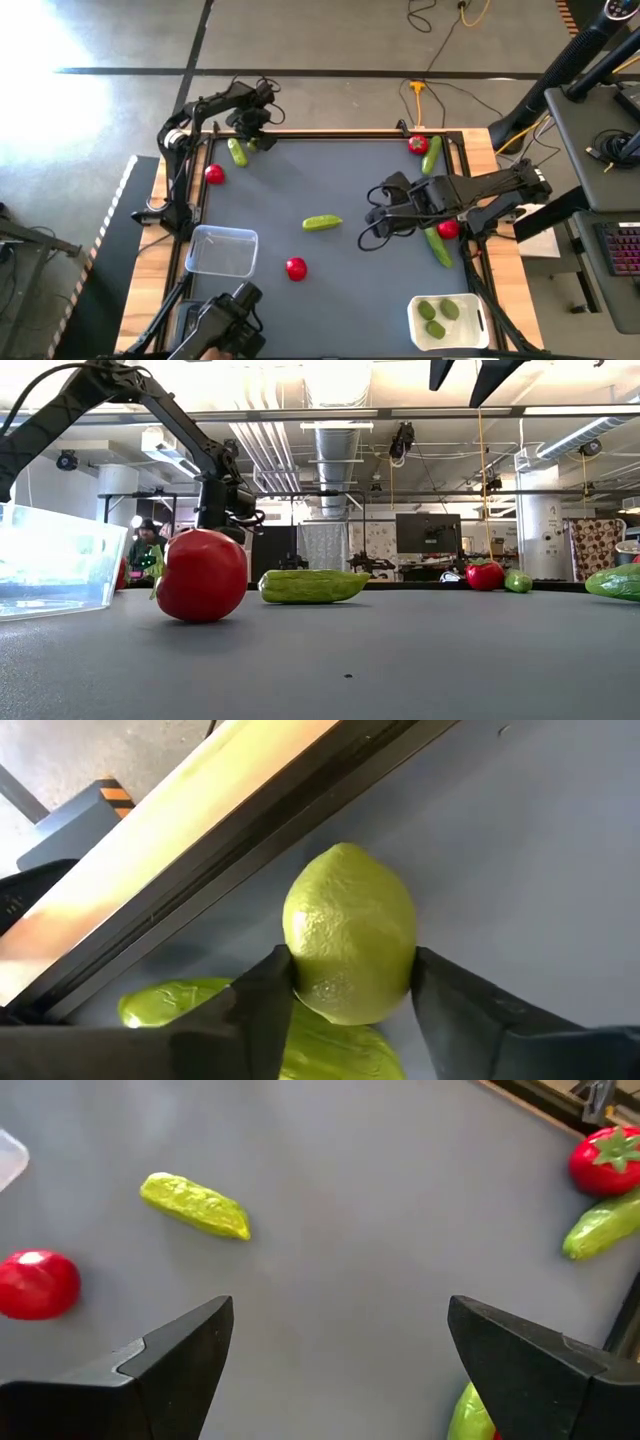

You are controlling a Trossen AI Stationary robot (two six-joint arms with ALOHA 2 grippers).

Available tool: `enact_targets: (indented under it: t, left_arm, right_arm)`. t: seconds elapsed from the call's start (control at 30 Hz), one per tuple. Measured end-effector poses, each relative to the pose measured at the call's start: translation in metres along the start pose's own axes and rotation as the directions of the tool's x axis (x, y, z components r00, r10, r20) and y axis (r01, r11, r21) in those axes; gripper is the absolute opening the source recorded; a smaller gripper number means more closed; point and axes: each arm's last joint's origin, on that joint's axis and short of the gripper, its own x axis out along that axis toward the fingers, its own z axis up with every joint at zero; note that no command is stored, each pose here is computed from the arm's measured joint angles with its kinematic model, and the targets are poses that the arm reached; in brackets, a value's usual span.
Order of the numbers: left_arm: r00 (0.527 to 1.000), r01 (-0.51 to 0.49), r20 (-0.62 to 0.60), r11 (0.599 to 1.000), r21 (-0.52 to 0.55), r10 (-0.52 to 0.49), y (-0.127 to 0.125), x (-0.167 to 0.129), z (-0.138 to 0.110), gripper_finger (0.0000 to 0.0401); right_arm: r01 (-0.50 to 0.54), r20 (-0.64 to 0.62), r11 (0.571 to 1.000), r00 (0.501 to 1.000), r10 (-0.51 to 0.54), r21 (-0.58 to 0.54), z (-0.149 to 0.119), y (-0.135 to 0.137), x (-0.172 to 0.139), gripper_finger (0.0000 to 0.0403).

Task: Sort produce into baskets
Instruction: Put the lime into the white bin

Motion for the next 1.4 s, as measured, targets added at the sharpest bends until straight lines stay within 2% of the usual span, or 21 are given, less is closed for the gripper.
enact_targets:
  t: [0.17,0.33,0.43,0.5,0.57,0.67,0.77,0.87,0.97,1.07,1.17,1.27,1.33,1.4]
  left_arm:
    - [1.0,0.003,-0.03,0.999,0.035,-0.001,0.0,-0.004,-0.005,0.0128]
    - [1.0,0.002,0.023,0.998,0.069,-0.003,-0.005,-0.037,-0.016,0.0122]
    - [0.985,0.108,0.121,0.989,0.1,-0.12,-0.016,-0.07,-0.031,0.0121]
    - [0.955,0.2,0.189,0.968,0.151,-0.227,-0.03,-0.092,-0.043,0.012]
    - [0.926,0.244,0.243,0.949,0.199,-0.289,-0.047,-0.111,-0.056,0.012]
    - [0.884,0.234,0.332,0.926,0.297,-0.329,-0.077,-0.133,-0.073,0.012]
    - [0.842,0.212,0.376,0.877,0.431,-0.388,-0.116,-0.143,-0.092,0.012]
    - [0.811,0.211,0.367,0.813,0.543,-0.455,-0.161,-0.14,-0.111,0.0119]
    - [0.795,0.269,0.325,0.778,0.568,-0.512,-0.204,-0.129,-0.131,0.0119]
    - [0.774,0.276,0.289,0.711,0.647,-0.563,-0.241,-0.117,-0.153,0.0119]
    - [0.718,0.306,0.28,0.65,0.696,-0.637,-0.273,-0.11,-0.171,0.0119]
    - [0.687,0.379,0.243,0.622,0.685,-0.685,-0.294,-0.098,-0.177,0.0119]
    - [0.707,0.414,0.205,0.631,0.656,-0.677,-0.303,-0.082,-0.174,0.0119]
    - [0.704,0.415,0.211,0.634,0.653,-0.678,-0.316,-0.069,-0.169,0.0119]
  right_arm:
    - [-0.013,-0.035,1.0,0.999,0.013,-0.003,-0.002,0.001,0.0,0.0361]
    - [-0.016,-0.04,1.0,0.999,0.015,-0.027,-0.002,0.001,0.0,0.0361]
    - [-0.017,-0.039,0.999,0.999,0.015,-0.05,-0.002,0.001,0.0,0.0361]
    - [-0.017,-0.039,0.998,0.999,0.014,-0.066,-0.002,0.0,0.0,0.0361]
    - [-0.017,-0.037,0.997,0.999,0.014,-0.077,-0.002,0.001,0.0,0.0361]
    - [-0.009,-0.04,0.996,0.999,0.005,-0.087,-0.003,0.001,0.0,0.0361]
    - [0.003,-0.047,0.995,0.999,-0.008,-0.099,-0.006,0.001,0.004,0.0361]
    - [0.006,-0.079,0.994,0.997,-0.014,-0.107,-0.011,0.001,0.008,0.0361]
    - [-0.001,-0.125,0.991,0.992,-0.016,-0.132,-0.019,0.003,0.011,0.0361]
    - [-0.012,-0.16,0.983,0.987,-0.017,-0.184,-0.035,0.006,0.012,0.0361]
    - [-0.041,-0.164,0.972,0.986,0.003,-0.232,-0.057,0.012,0.013,0.0361]
    - [-0.068,-0.17,0.97,0.985,0.029,-0.231,-0.08,0.018,0.017,0.0361]
    - [-0.091,-0.187,0.973,0.981,0.051,-0.21,-0.093,0.021,0.021,0.0361]
    - [-0.134,-0.233,0.972,0.969,0.087,-0.194,-0.105,0.025,0.027,0.0361]
